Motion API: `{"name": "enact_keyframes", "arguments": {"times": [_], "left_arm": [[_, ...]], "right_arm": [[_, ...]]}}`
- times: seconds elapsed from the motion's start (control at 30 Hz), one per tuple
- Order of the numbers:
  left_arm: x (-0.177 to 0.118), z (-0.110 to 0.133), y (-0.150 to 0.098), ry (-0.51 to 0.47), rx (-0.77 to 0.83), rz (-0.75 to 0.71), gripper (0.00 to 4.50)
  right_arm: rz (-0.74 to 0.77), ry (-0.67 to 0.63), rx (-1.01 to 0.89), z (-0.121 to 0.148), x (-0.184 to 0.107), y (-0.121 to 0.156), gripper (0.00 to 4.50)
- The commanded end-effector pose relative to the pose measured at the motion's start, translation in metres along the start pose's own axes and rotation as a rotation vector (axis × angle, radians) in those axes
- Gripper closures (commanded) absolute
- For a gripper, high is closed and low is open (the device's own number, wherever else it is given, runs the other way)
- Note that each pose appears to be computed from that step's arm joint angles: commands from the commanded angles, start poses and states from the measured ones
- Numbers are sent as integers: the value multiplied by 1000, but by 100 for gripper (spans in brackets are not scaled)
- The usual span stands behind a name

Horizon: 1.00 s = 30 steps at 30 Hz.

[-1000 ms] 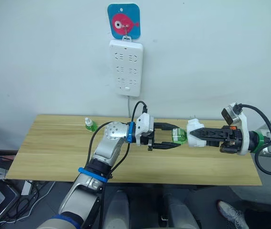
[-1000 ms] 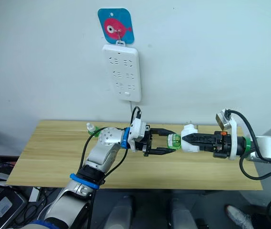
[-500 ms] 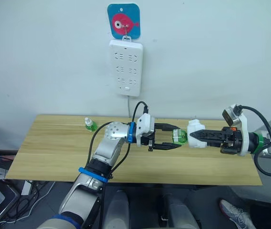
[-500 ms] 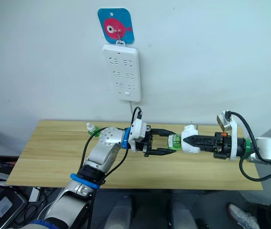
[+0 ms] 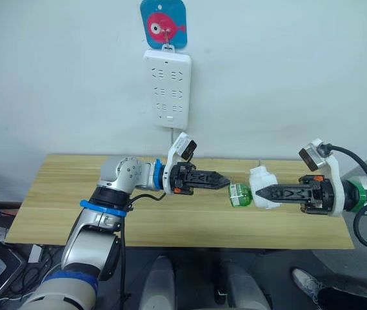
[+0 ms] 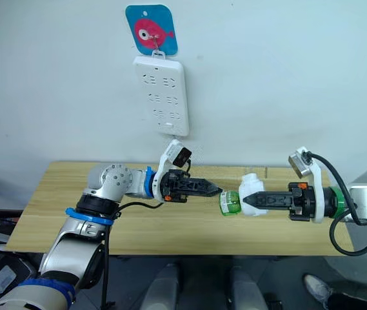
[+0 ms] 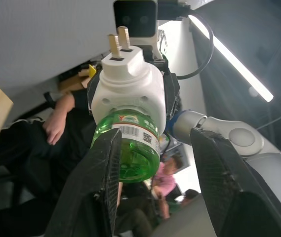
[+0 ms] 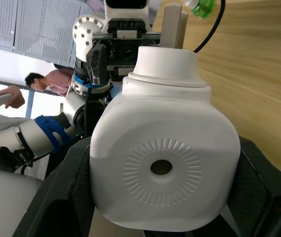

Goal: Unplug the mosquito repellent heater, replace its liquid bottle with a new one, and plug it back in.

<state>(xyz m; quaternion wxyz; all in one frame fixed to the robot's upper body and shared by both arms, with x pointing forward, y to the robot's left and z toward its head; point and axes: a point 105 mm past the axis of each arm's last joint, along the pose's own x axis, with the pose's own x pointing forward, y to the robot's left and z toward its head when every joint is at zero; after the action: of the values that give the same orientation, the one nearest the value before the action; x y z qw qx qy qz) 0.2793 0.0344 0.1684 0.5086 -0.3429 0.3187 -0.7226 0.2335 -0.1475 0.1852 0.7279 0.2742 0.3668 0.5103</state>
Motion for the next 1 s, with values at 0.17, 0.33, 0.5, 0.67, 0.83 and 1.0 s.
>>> {"name": "enact_keyframes", "arguments": {"times": [0.17,0.33,0.5,0.67,0.83,1.0], "left_arm": [[-4,20,-3,-63,123,19,3],[-19,19,-5,60,637,156,3],[-12,14,-3,123,1401,255,3],[7,1,2,140,1998,244,3],[23,6,6,96,2221,240,3],[31,10,3,41,2313,226,3]], "right_arm": [[42,-65,-19,10,-9,9,146],[9,-131,20,18,-19,-1,146],[-12,-186,57,25,-27,-10,146],[32,-180,46,27,-20,-5,146],[68,-154,26,24,-11,1,146],[87,-144,6,24,-7,5,146]]}}
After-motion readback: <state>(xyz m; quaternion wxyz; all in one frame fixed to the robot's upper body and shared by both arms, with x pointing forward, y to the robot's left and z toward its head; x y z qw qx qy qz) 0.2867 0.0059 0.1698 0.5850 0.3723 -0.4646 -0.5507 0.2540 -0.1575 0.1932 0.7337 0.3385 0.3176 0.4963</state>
